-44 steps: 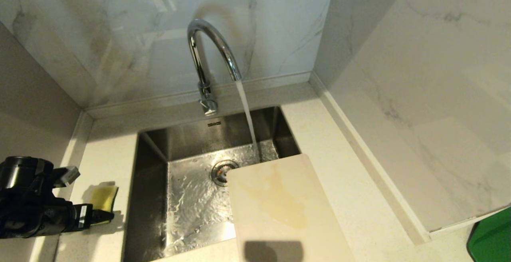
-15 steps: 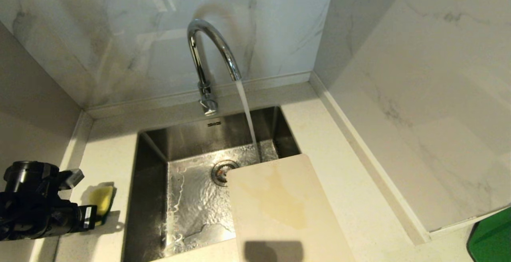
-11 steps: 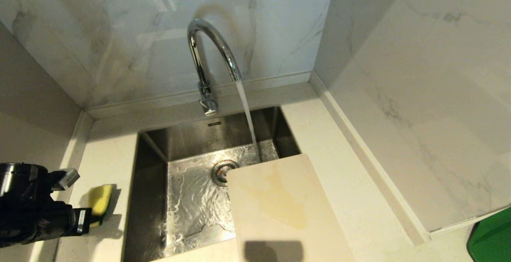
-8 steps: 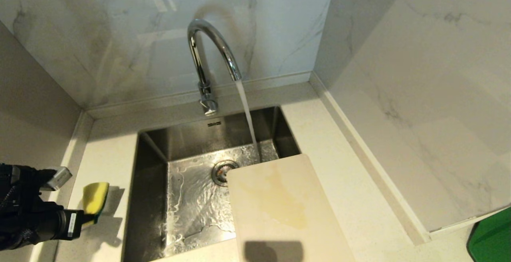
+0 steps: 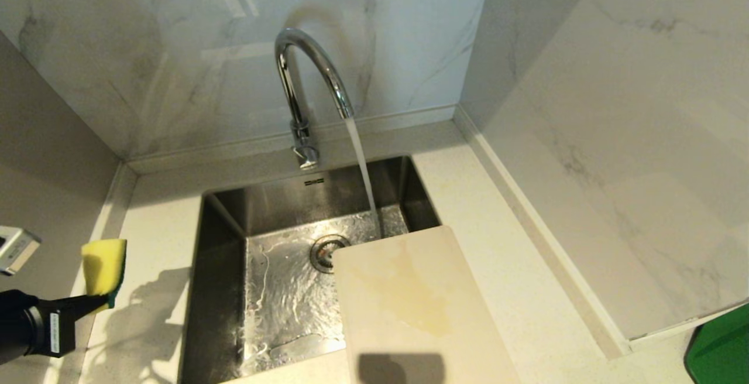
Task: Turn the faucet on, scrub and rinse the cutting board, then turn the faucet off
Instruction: Pick up the cutting board
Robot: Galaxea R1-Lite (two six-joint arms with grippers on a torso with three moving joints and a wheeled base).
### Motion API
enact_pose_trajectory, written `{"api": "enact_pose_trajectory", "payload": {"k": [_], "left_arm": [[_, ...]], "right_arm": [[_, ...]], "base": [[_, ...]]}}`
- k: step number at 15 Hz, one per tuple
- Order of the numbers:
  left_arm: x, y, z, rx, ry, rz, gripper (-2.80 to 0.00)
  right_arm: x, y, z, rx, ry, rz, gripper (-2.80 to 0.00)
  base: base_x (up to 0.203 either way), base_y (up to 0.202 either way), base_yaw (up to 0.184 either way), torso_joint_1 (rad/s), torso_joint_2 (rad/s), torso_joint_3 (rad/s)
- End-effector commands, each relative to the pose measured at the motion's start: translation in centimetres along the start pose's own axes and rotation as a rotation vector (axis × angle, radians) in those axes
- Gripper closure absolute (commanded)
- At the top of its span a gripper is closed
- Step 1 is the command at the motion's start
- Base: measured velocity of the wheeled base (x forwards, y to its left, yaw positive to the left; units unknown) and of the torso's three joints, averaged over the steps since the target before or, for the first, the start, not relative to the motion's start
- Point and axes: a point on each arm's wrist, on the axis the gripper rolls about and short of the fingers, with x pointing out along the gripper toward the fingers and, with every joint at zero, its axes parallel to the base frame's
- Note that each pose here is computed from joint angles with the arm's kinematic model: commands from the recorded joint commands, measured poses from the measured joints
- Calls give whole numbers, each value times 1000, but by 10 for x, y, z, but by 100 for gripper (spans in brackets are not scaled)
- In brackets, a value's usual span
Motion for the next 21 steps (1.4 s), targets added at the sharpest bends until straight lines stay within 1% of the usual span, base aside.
{"api": "enact_pose_trajectory", "payload": {"k": [1,4,7,9,12,13,14,16,21], "left_arm": [[-35,-6,2,25,-150,9,0],[-63,-11,-6,40,-250,14,0],[-94,-17,-19,54,-347,25,0],[-118,-22,-33,64,-406,28,0],[-143,-28,-57,76,-461,32,0],[-147,-29,-66,79,-468,33,0],[-148,-30,-73,80,-457,22,0],[-150,-30,-82,90,-450,-19,0],[-137,-30,-113,87,-413,-22,0]], "right_arm": [[0,0,0,0,-2,0,0],[0,0,0,0,-2,0,0],[0,0,0,0,-2,0,0],[0,0,0,0,-2,1,0],[0,0,0,0,-2,1,0],[0,0,0,0,-2,0,0],[0,0,0,0,-2,1,0],[0,0,0,0,-2,0,0],[0,0,0,0,-2,-1,0]], "base": [[0,0,0,0,0,0],[0,0,0,0,0,0],[0,0,0,0,0,0],[0,0,0,0,0,0],[0,0,0,0,0,0],[0,0,0,0,0,0],[0,0,0,0,0,0],[0,0,0,0,0,0],[0,0,0,0,0,0]]}}
